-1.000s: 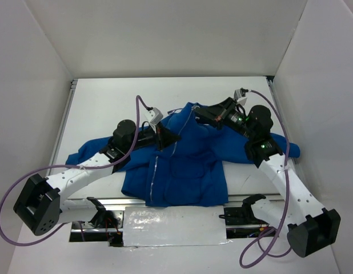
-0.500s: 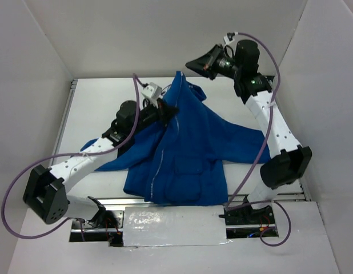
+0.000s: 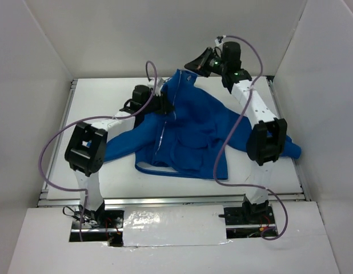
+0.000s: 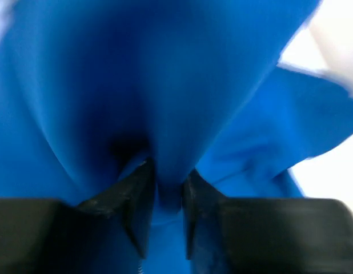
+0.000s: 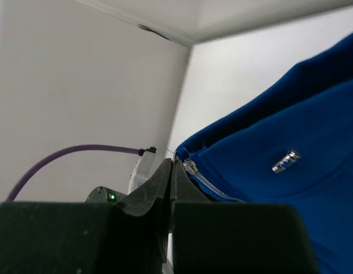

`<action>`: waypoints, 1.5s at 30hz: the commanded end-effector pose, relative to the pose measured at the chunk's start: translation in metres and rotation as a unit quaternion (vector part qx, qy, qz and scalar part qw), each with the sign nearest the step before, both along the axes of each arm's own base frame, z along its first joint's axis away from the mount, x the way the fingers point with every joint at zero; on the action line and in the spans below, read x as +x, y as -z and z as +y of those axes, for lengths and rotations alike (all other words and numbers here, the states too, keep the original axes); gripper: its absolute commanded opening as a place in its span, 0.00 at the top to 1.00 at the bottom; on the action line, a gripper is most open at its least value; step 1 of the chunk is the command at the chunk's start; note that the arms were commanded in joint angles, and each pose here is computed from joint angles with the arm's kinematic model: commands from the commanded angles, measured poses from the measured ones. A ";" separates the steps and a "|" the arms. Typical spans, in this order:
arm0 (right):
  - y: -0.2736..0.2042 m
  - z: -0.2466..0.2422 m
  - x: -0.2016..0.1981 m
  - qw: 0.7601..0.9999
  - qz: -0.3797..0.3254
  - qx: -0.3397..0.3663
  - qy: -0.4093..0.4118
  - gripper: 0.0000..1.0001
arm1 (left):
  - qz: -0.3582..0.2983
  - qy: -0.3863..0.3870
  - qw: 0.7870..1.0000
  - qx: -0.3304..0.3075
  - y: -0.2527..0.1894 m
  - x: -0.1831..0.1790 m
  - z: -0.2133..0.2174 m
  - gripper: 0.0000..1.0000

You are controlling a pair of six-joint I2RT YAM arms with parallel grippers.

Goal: Zip up the jacket

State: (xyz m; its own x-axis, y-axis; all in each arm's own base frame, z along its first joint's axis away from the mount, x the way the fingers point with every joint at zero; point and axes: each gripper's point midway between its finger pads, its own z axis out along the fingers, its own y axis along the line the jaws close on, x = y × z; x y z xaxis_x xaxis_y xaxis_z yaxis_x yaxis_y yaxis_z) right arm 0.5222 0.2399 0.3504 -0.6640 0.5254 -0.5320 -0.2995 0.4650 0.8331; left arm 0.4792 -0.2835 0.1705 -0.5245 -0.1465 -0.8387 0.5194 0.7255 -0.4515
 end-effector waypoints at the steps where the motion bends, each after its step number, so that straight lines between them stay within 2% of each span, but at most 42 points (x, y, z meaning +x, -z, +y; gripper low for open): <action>1: -0.003 0.000 0.034 0.997 -0.080 -0.010 0.009 1.00 | 0.080 0.005 0.997 0.004 0.054 -0.015 0.005 0.59; 3: 0.011 0.000 0.048 0.997 -0.076 -0.016 0.019 1.00 | 0.106 -0.007 0.994 0.004 0.070 -0.014 0.010 0.49; 4: 0.032 -0.002 0.060 0.998 -0.062 -0.022 0.024 1.00 | 0.116 -0.011 0.993 0.003 0.075 -0.014 0.012 0.38; 5: 0.040 -0.002 0.067 0.998 -0.057 -0.024 0.028 1.00 | 0.123 -0.018 0.992 0.005 0.077 -0.015 0.015 0.35; 6: 0.036 -0.003 0.072 0.997 -0.060 -0.026 0.032 1.00 | 0.128 -0.025 0.992 0.005 0.076 -0.019 0.018 0.31; 8: 0.059 0.001 0.084 0.998 -0.043 -0.029 0.029 0.99 | 0.118 -0.045 0.992 0.006 0.068 -0.023 0.026 0.16; 9: 0.054 0.001 0.087 0.998 -0.048 -0.024 0.028 0.86 | 0.107 -0.054 0.993 0.000 0.052 -0.031 0.032 0.03; 10: 0.059 0.002 0.090 0.998 -0.045 -0.023 0.029 0.76 | 0.098 -0.072 0.993 0.002 0.042 -0.032 0.039 0.01; 12: 0.051 -0.001 0.094 0.998 -0.055 -0.022 0.035 0.66 | 0.078 -0.094 0.993 -0.003 0.009 -0.042 0.050 0.01; 14: 0.040 -0.008 0.096 0.997 -0.065 -0.023 0.046 0.60 | 0.088 -0.134 0.987 0.015 0.000 -0.052 0.069 0.01; 15: 0.026 -0.012 0.096 0.996 -0.072 -0.020 0.049 0.56 | 0.074 -0.150 0.986 0.008 -0.022 -0.058 0.076 0.01; 16: 0.016 -0.012 0.092 0.996 -0.076 -0.017 0.044 0.54 | 0.105 -0.172 0.979 0.030 -0.016 -0.070 0.088 0.01; 18: -0.001 -0.020 0.085 0.995 -0.082 -0.018 0.045 0.45 | 0.103 -0.238 0.965 0.035 -0.037 -0.075 0.115 0.01; 20: -0.033 -0.028 0.067 0.993 -0.103 -0.022 0.056 0.41 | 0.111 -0.257 0.959 0.045 -0.044 -0.088 0.128 0.01; 21: -0.019 -0.033 0.062 0.994 -0.085 -0.037 0.063 0.36 | 0.094 -0.262 0.960 0.036 -0.062 -0.094 0.133 0.01; 22: -0.051 -0.039 0.042 0.991 -0.109 -0.037 0.074 0.34 | 0.086 -0.260 0.961 0.030 -0.071 -0.099 0.134 0.01; 23: -0.055 -0.044 0.032 0.990 -0.108 -0.040 0.083 0.33 | 0.079 -0.256 0.963 0.026 -0.078 -0.103 0.135 0.01; 24: -0.030 -0.053 0.029 0.989 -0.076 -0.059 0.108 0.29 | 0.061 -0.241 0.969 0.012 -0.099 -0.111 0.132 0.01; 25: -0.060 -0.061 0.004 0.986 -0.100 -0.058 0.120 0.28 | 0.055 -0.227 0.972 0.007 -0.108 -0.116 0.130 0.01; 26: -0.061 -0.065 -0.010 0.985 -0.098 -0.064 0.125 0.27 | 0.050 -0.214 0.975 0.003 -0.117 -0.122 0.128 0.01; 27: -0.029 -0.071 -0.022 0.985 -0.060 -0.087 0.134 0.18 | 0.036 -0.194 0.980 0.003 -0.134 -0.132 0.126 0.00; 28: -0.061 -0.072 -0.059 0.983 -0.096 -0.084 0.133 0.08 | 0.032 -0.176 0.984 -0.001 -0.142 -0.141 0.123 0.01; 29: -0.034 -0.074 -0.078 0.982 -0.084 -0.113 0.128 0.00 | 0.014 -0.178 0.984 -0.006 -0.158 -0.152 0.129 0.01; 30: -0.059 -0.085 -0.117 0.975 -0.114 -0.121 0.150 0.00 | 0.011 -0.184 0.983 0.008 -0.161 -0.159 0.136 0.01; 31: -0.056 -0.080 -0.139 0.973 -0.121 -0.135 0.146 0.00 | 0.002 -0.221 0.975 0.023 -0.165 -0.162 0.153 0.01; 32: -0.024 -0.082 -0.159 0.971 -0.099 -0.165 0.139 0.00 | -0.010 -0.250 0.968 0.033 -0.173 -0.170 0.169 0.01; 33: -0.044 -0.090 -0.196 0.969 -0.126 -0.155 0.146 0.00 | 0.002 -0.281 0.958 0.055 -0.169 -0.178 0.185 0.01; 34: -0.038 -0.094 -0.215 0.969 -0.119 -0.161 0.145 0.00 | 0.000 -0.315 0.946 0.068 -0.171 -0.182 0.201 0.01; 35: -0.014 -0.091 -0.240 0.972 -0.097 -0.177 0.122 0.00 | -0.006 -0.383 0.920 0.082 -0.174 -0.187 0.230 0.01; 36: -0.030 -0.101 -0.273 0.970 -0.128 -0.160 0.130 0.00 | -0.005 -0.414 0.906 0.092 -0.172 -0.191 0.243 0.01; 38: -0.015 -0.113 -0.300 0.966 -0.138 -0.170 0.135 0.00 | -0.004 -0.480 0.870 0.110 -0.170 -0.204 0.273 0.00; 39: -0.028 -0.125 -0.323 0.961 -0.167 -0.164 0.148 0.00 | -0.003 -0.495 0.861 0.114 -0.170 -0.208 0.280 0.01; 41: -0.024 -0.159 -0.341 0.945 -0.153 -0.206 0.202 0.00 | -0.003 -0.530 0.839 0.120 -0.171 -0.225 0.299 0.01; 45: -0.031 -0.199 -0.380 0.924 -0.141 -0.261 0.241 0.00 | -0.029 -0.569 0.815 0.106 -0.173 -0.264 0.325 0.01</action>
